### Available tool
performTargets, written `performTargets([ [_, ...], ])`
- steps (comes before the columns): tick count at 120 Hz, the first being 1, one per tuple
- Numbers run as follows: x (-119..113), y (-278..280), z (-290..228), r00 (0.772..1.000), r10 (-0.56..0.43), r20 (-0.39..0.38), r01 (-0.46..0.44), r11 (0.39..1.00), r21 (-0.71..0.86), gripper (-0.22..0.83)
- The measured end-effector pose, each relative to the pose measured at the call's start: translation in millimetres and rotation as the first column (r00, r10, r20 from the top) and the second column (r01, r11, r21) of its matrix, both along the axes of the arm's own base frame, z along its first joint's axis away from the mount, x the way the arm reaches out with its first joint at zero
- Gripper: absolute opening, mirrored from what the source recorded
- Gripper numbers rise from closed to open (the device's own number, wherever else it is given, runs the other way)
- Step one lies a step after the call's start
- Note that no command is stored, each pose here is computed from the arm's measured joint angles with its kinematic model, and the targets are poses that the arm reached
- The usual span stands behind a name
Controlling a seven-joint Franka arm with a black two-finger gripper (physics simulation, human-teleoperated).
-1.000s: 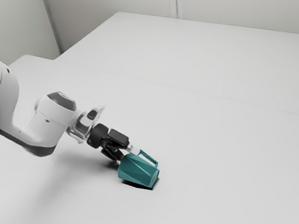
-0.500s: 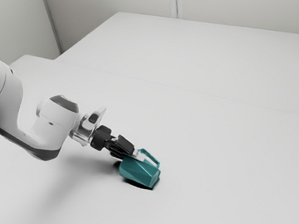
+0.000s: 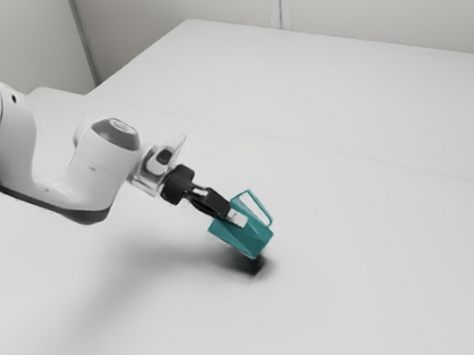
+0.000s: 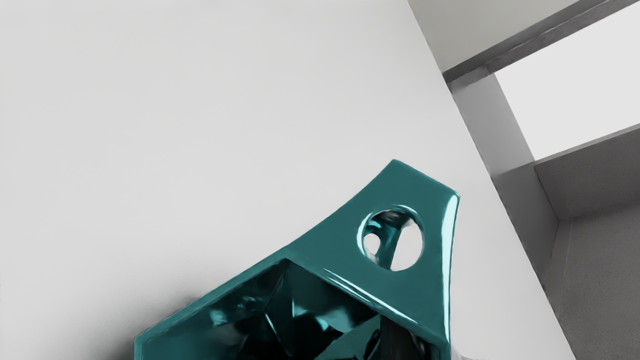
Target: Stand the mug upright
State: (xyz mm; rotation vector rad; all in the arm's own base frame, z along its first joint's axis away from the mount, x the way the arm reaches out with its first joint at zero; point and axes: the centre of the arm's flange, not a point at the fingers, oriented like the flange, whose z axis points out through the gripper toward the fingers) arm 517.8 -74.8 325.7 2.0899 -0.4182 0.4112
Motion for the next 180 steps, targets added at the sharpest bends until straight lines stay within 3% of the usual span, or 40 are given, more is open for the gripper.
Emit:
performTargets([
  [17,36.6,0.7,53.5,0.984,-0.162,0.075,0.139,0.959,0.246,-0.16],
  [32,47.7,36.0,48.7,0.976,-0.216,-0.018,0.199,0.860,0.470,-0.16],
  [46,70.6,66.1,59.9,0.969,-0.231,-0.088,0.229,0.707,0.669,-0.16],
  [58,82.5,86.3,59.2,0.976,-0.179,-0.124,0.209,0.607,0.766,-0.16],
  [70,85.7,100.5,50.5,0.986,-0.101,-0.135,0.168,0.559,0.812,-0.16],
  [89,86.8,109.9,40.9,0.994,0.017,-0.111,0.085,0.534,0.841,-0.16],
  [119,84.8,115.0,22.3,0.983,0.162,-0.084,-0.014,0.529,0.849,-0.15],
  [141,86.7,115.8,23.6,0.970,0.232,-0.065,-0.069,0.527,0.847,0.24],
  [156,90.8,111.8,39.7,0.964,0.262,-0.035,-0.112,0.525,0.844,0.41],
  [169,113.8,82.8,148.0,0.967,0.248,0.061,-0.186,0.520,0.834,0.49],
  [180,108.3,39.7,239.3,0.972,0.219,0.088,-0.192,0.518,0.833,0.53],
])
